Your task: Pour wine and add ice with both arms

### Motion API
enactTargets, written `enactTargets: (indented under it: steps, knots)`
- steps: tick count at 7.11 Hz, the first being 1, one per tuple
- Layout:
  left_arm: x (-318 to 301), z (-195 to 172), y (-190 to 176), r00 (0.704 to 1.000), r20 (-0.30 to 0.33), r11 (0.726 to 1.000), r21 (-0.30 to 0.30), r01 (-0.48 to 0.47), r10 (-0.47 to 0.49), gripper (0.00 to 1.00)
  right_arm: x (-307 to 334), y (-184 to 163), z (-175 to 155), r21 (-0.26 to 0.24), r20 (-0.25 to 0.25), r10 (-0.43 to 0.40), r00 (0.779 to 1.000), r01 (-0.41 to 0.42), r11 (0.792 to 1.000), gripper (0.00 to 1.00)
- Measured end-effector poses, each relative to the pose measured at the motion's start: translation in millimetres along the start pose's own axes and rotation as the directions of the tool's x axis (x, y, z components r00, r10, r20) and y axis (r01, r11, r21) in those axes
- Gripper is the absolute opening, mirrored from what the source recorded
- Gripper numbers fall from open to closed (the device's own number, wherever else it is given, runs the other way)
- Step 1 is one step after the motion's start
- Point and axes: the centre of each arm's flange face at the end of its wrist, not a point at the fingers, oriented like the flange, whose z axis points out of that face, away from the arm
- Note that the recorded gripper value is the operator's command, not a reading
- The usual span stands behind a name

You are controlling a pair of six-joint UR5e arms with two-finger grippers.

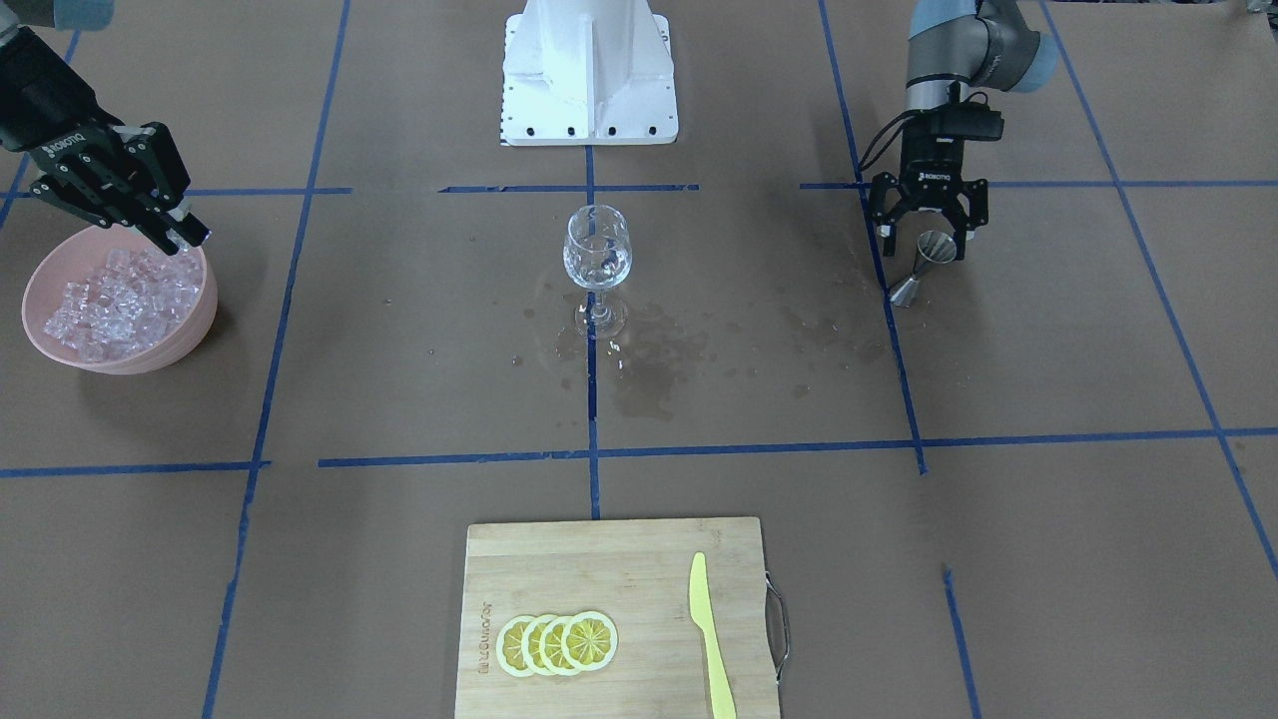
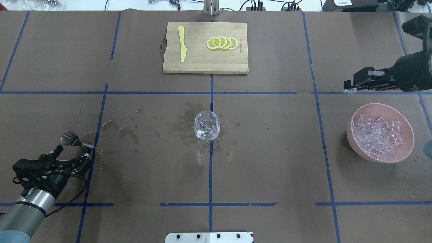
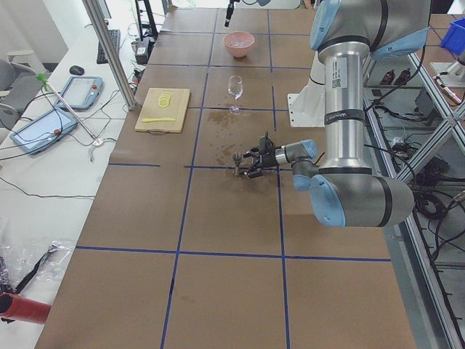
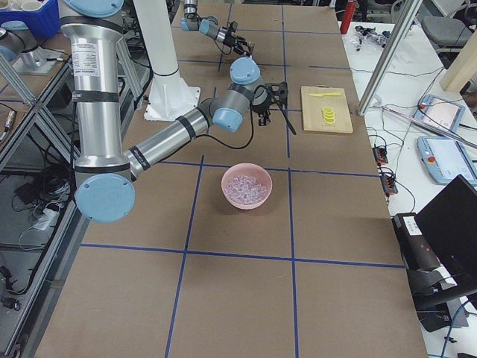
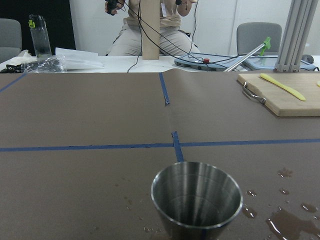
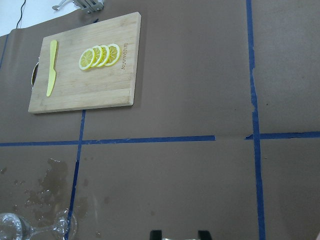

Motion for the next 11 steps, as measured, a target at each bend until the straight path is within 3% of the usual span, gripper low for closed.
enactTargets:
  steps: [3,6,11]
  knots:
    - [-1.1,-6.9,5.4,1.0,-0.023,0.995,-0.1,-0.01,0.007,1.0,-27.3,-2.1,6.0,0.009,0.033,0.028,0.999,-0.028,1.0,0.0]
    - [-17.2,-33.6,-18.8,0.999,-0.042,0.977,-0.211,-0.024,0.015,1.0,-53.8,5.0,22.7,0.02,0.048,0.043,0.998,-0.044,0.999,0.0]
    - [-19.3,-59.7,-28.2,0.997,-0.079,0.911,-0.411,-0.041,0.009,1.0,-104.0,23.8,53.2,0.046,0.082,0.05,0.995,-0.054,0.997,0.0]
